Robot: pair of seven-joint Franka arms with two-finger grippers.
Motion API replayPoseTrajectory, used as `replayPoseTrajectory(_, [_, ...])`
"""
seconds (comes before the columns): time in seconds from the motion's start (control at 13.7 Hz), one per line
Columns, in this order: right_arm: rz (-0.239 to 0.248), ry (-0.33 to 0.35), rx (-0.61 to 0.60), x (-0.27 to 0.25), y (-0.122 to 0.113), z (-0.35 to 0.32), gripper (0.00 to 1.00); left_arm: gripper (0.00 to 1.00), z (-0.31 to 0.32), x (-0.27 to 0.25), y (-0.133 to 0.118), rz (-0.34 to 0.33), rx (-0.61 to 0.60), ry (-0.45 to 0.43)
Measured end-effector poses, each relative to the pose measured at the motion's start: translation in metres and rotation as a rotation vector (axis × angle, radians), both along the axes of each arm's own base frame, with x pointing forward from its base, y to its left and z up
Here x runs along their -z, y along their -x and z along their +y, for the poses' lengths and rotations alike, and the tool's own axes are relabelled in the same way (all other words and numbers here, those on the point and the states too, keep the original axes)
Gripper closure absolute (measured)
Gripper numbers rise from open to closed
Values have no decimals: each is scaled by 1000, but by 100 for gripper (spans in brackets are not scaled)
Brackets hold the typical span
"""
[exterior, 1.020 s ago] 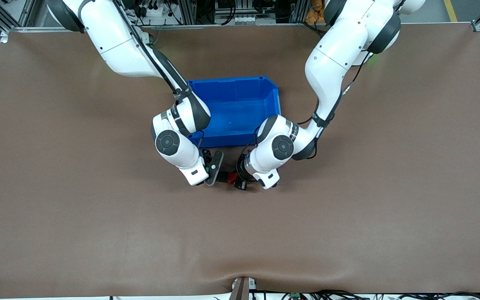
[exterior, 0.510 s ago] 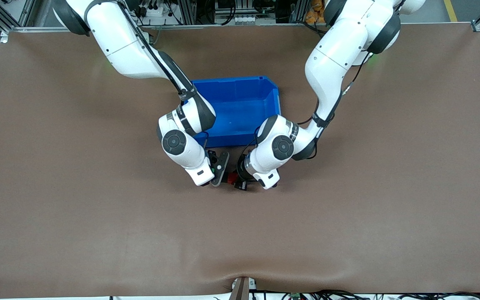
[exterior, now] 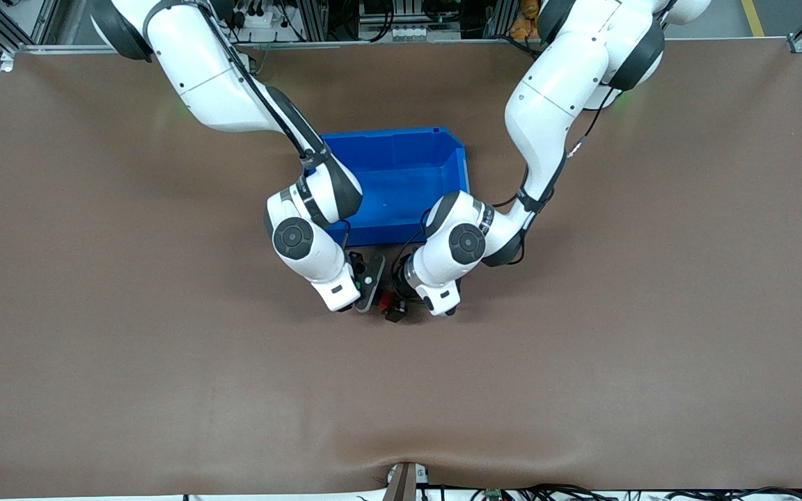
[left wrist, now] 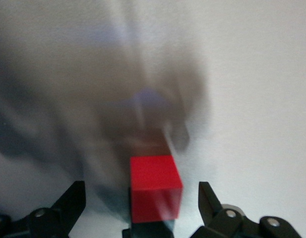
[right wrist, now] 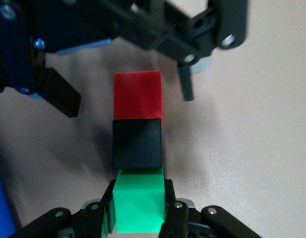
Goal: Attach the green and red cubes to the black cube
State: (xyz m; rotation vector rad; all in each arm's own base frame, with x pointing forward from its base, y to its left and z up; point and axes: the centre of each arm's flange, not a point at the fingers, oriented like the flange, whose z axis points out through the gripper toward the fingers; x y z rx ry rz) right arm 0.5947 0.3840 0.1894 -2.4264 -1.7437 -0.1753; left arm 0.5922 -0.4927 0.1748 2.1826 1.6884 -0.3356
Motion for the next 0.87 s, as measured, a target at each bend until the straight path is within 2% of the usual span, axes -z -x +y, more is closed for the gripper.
replayPoseTrajectory(0.44, [0,0,0,0,0,0,61,0,14,-9,-16,-14,-25,4])
replayPoseTrajectory(0.66, [0,0,1,0,0,0,61,0,28,-21,-27,9,-33,-2])
replayPoseTrajectory(0.73, [1,1,1,0,0,0,55,0,33,-26,-30,18,-33,-4])
replayPoseTrajectory(0.87, [3,2,1,3,0,0,31,0,40,-34,-35,28,-32,-6])
